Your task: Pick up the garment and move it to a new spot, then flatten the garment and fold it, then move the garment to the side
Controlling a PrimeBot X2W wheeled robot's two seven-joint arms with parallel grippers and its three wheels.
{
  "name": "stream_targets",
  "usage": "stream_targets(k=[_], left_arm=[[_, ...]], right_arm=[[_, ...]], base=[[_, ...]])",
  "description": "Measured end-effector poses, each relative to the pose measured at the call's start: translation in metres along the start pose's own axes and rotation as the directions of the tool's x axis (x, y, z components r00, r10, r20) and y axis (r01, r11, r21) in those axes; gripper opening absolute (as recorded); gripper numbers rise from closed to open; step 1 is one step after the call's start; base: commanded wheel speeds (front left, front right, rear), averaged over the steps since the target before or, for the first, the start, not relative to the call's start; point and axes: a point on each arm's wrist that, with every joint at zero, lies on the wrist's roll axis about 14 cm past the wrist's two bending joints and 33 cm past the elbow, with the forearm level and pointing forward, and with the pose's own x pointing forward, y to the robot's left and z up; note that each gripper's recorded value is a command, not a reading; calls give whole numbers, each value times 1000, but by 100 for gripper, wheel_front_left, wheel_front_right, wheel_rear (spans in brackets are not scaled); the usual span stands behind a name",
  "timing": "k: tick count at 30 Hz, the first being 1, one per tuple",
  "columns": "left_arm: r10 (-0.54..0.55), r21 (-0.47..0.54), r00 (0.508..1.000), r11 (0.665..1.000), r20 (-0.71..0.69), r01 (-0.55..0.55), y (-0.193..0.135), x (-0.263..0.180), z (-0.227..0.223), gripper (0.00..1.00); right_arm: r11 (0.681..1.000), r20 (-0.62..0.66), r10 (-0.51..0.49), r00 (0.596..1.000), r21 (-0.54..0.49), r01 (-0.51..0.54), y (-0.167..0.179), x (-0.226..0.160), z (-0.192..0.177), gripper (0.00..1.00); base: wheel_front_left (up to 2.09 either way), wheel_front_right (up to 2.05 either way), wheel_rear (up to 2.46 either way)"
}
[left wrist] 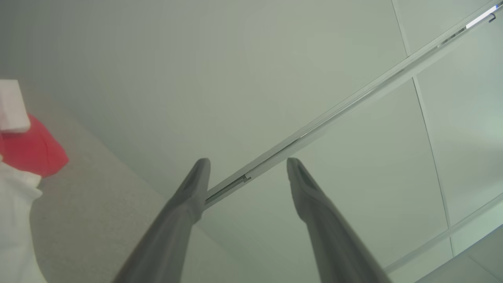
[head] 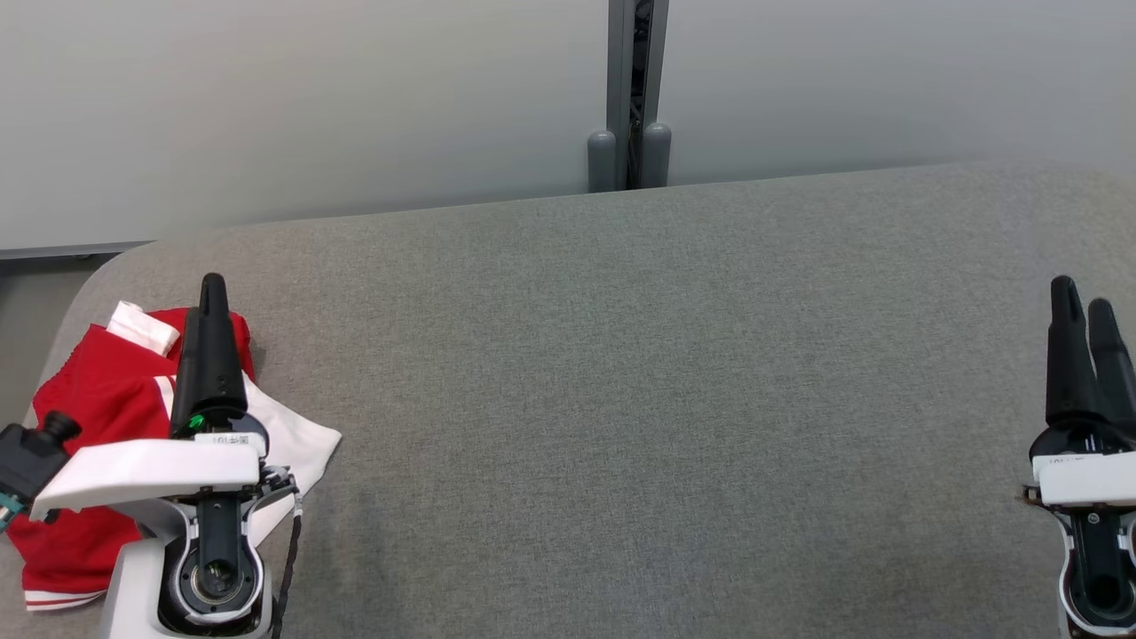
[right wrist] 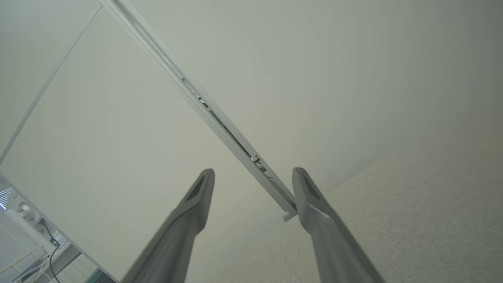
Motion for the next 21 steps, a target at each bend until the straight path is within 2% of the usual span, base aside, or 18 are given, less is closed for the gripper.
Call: stream_targets(k=[4, 9, 13, 21], left_arm=[[-46, 88, 999, 995, 4, 45, -22, 4, -2, 100], [-56, 184, 998, 981, -6, 56, -32, 4, -10, 100], [-69, 238, 998, 969, 0, 67, -38, 3, -11, 100], [-93, 396, 995, 913, -20, 94, -46, -1, -25, 100]], right_arm=[[994, 35, 52, 998, -95, -49, 15, 6, 11, 100], [970, 56, 130, 990, -215, -116, 36, 11, 21, 100], [957, 63, 151, 987, -261, -130, 41, 11, 22, 100], [911, 49, 208, 977, -373, -175, 55, 12, 17, 100]], base=[[0, 0, 0], [0, 0, 0], [0, 0, 0], [0, 0, 0]])
